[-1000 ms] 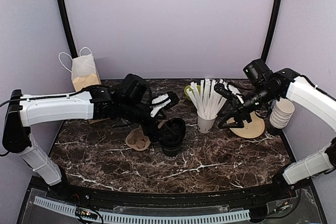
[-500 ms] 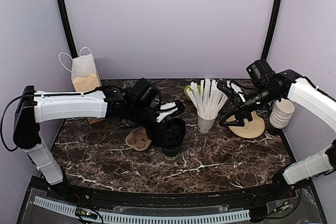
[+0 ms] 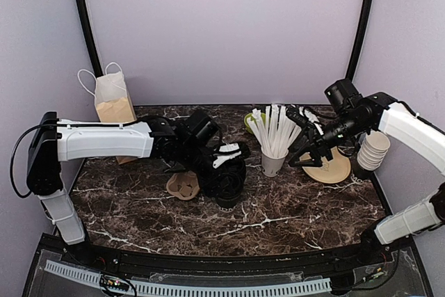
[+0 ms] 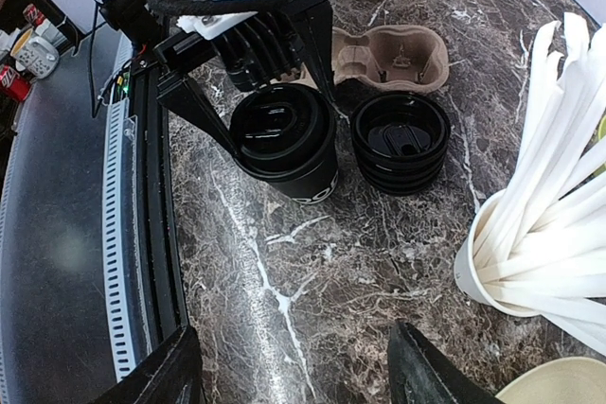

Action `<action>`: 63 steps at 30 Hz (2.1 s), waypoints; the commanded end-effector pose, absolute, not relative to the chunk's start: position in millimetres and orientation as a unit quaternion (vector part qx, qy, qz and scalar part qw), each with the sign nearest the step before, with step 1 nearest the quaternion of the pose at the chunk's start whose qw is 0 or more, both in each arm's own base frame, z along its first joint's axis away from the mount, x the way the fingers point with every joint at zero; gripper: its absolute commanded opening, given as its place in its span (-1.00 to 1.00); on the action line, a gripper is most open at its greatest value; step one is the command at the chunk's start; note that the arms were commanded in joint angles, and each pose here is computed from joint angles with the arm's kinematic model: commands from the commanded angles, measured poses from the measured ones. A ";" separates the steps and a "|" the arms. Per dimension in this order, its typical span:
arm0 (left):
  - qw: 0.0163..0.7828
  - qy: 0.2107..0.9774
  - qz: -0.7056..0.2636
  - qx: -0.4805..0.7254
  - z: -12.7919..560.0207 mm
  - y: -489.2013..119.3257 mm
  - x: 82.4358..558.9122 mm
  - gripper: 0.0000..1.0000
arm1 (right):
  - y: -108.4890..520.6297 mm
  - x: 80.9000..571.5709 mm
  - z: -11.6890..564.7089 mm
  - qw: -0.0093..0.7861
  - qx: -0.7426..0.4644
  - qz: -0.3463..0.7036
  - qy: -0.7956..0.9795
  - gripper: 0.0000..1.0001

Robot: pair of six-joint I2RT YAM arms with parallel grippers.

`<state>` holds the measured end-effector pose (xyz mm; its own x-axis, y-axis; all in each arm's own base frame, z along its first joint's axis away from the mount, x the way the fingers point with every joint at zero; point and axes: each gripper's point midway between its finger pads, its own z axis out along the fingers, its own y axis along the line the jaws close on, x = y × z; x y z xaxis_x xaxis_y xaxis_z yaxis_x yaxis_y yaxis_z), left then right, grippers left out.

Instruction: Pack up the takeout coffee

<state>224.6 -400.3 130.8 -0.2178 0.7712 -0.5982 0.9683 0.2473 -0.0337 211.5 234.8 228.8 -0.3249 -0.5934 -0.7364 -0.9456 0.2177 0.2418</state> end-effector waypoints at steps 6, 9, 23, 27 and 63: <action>0.227 0.762 -0.196 0.574 147.2 -389.6 217.7 0.52 | 239.1 219.5 228.2 0.256 -0.516 0.356 0.736 0.34; 0.235 0.769 -0.208 0.557 165.9 -383.8 212.5 0.50 | 240.7 220.2 227.9 0.252 -0.516 0.360 0.735 0.34; 0.290 0.845 -0.189 0.406 204.8 -306.4 205.1 0.54 | 253.2 226.4 231.7 0.237 -0.520 0.393 0.720 0.33; 0.302 0.838 -0.209 0.404 208.3 -314.0 206.2 0.66 | 256.1 227.3 232.4 0.233 -0.520 0.402 0.717 0.33; 0.261 0.764 -0.223 0.547 141.8 -383.5 216.6 0.87 | 246.5 232.3 214.0 0.238 -0.509 0.360 0.745 0.28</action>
<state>212.9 -371.2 132.3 -0.3027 0.7240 -0.6199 0.9395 0.3359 -0.0664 231.0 246.6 211.5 -0.3805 -0.5953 -0.7077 -0.9244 0.2225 0.3099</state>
